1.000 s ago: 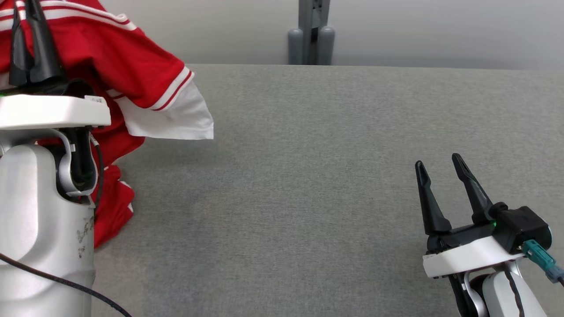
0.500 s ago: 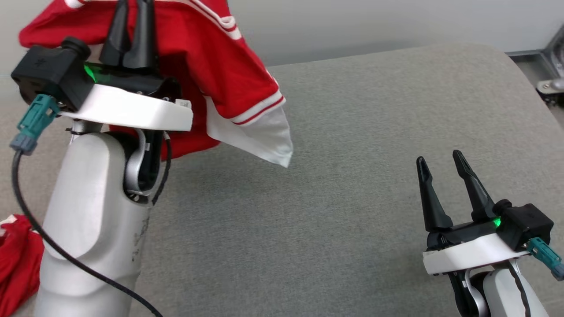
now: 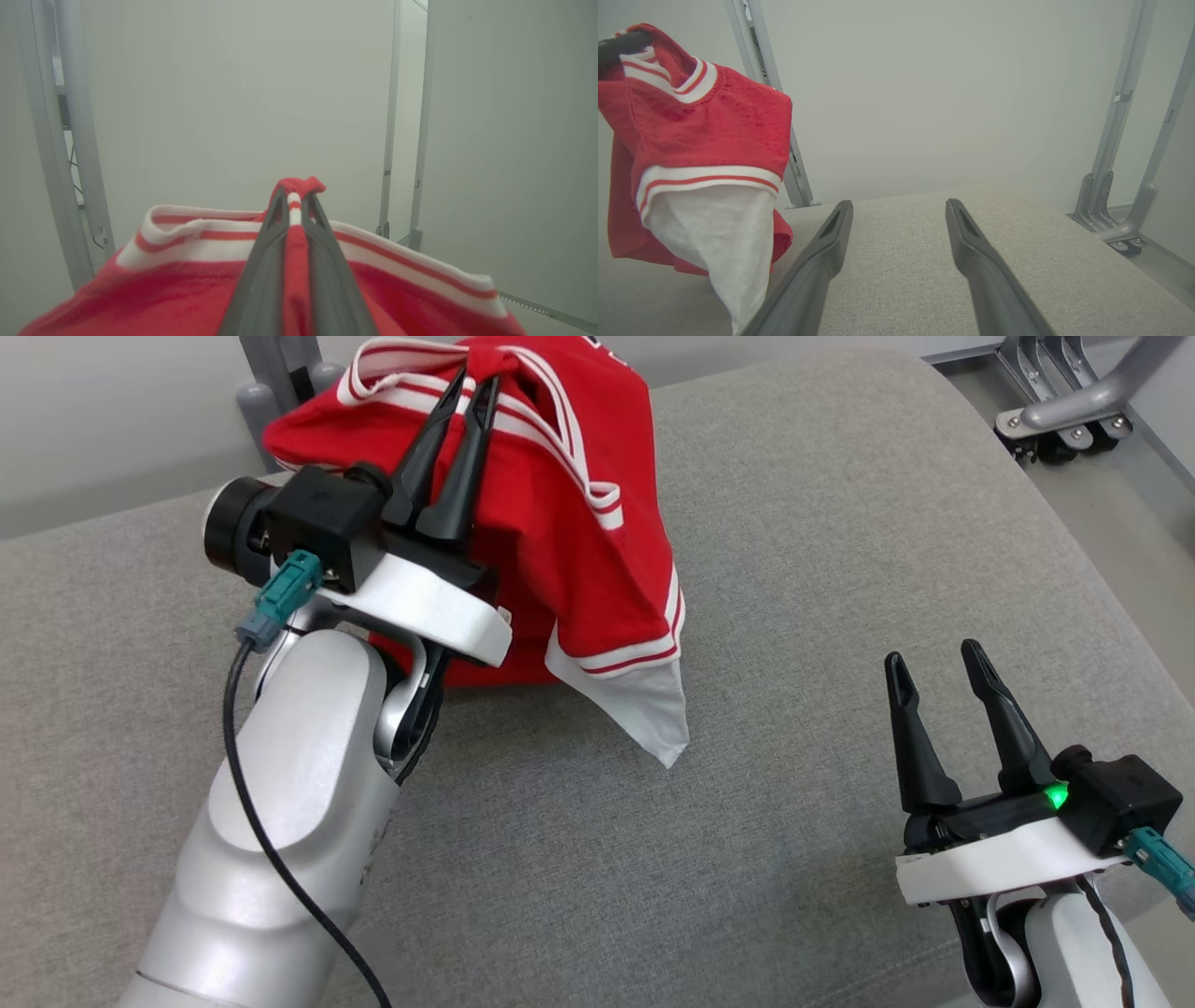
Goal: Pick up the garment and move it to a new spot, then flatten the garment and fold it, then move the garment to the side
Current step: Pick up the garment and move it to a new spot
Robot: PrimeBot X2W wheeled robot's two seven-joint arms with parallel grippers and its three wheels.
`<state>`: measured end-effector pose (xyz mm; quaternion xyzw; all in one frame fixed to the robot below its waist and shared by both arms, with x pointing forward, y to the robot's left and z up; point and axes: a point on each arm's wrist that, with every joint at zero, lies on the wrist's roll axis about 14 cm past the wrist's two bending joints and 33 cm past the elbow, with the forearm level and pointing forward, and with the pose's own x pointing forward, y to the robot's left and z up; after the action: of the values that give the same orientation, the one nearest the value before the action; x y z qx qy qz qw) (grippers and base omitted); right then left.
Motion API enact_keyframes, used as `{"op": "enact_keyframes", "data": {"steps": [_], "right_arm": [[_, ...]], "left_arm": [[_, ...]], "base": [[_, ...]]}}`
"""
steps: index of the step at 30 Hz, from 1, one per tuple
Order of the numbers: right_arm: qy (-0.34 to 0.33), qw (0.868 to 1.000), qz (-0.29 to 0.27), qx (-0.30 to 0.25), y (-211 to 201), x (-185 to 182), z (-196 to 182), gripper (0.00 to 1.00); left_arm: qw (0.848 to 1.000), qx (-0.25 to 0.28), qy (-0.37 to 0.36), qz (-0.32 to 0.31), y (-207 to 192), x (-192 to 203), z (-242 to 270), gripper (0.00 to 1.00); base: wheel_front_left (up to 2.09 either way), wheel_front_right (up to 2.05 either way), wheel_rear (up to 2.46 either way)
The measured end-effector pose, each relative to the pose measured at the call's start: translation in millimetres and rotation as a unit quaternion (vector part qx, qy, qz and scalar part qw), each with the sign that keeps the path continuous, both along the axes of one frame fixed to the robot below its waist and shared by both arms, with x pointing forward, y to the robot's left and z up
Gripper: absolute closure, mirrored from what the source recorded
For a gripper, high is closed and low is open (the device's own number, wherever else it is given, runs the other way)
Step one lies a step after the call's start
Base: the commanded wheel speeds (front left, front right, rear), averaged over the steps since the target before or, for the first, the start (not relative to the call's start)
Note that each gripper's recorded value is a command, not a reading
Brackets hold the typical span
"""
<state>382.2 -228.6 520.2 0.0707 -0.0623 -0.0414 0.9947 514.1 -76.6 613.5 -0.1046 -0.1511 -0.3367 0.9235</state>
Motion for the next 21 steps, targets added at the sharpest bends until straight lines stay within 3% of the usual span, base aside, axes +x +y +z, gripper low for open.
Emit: {"op": "enact_keyframes", "data": {"steps": [8,14,15,17,18,21], "right_arm": [[0.018,1.000,-0.002,0.003,-2.7,9.9,-12.4,0.00],[0.032,0.999,-0.004,0.001,-4.9,15.6,-21.8,0.00],[0.033,0.999,-0.003,0.001,-4.5,15.7,-22.4,0.00],[0.033,0.999,0.001,0.002,-1.5,15.8,-22.2,0.00],[0.031,1.000,0.003,0.001,-0.1,15.9,-21.3,0.00],[0.025,1.000,0.013,-0.001,6.1,16.2,-16.9,0.00]], "left_arm": [[0.994,0.090,0.052,-0.023,-16.2,2.2,-85.6,1.00],[0.990,0.099,0.092,-0.031,-18.3,3.6,-121.4,1.00],[0.990,0.100,0.094,-0.029,-17.0,3.9,-123.4,0.85],[0.990,0.100,0.098,-0.023,-13.0,3.7,-124.1,0.42],[0.990,0.100,0.098,-0.019,-11.1,3.5,-123.3,0.00],[0.992,0.093,0.087,-0.003,-4.3,1.1,-111.1,0.00]], "base": [[0.00,0.00,0.00],[0.00,0.00,0.00],[0.00,0.00,0.00],[0.00,0.00,0.00],[0.00,0.00,0.00],[0.00,0.00,0.00]]}}
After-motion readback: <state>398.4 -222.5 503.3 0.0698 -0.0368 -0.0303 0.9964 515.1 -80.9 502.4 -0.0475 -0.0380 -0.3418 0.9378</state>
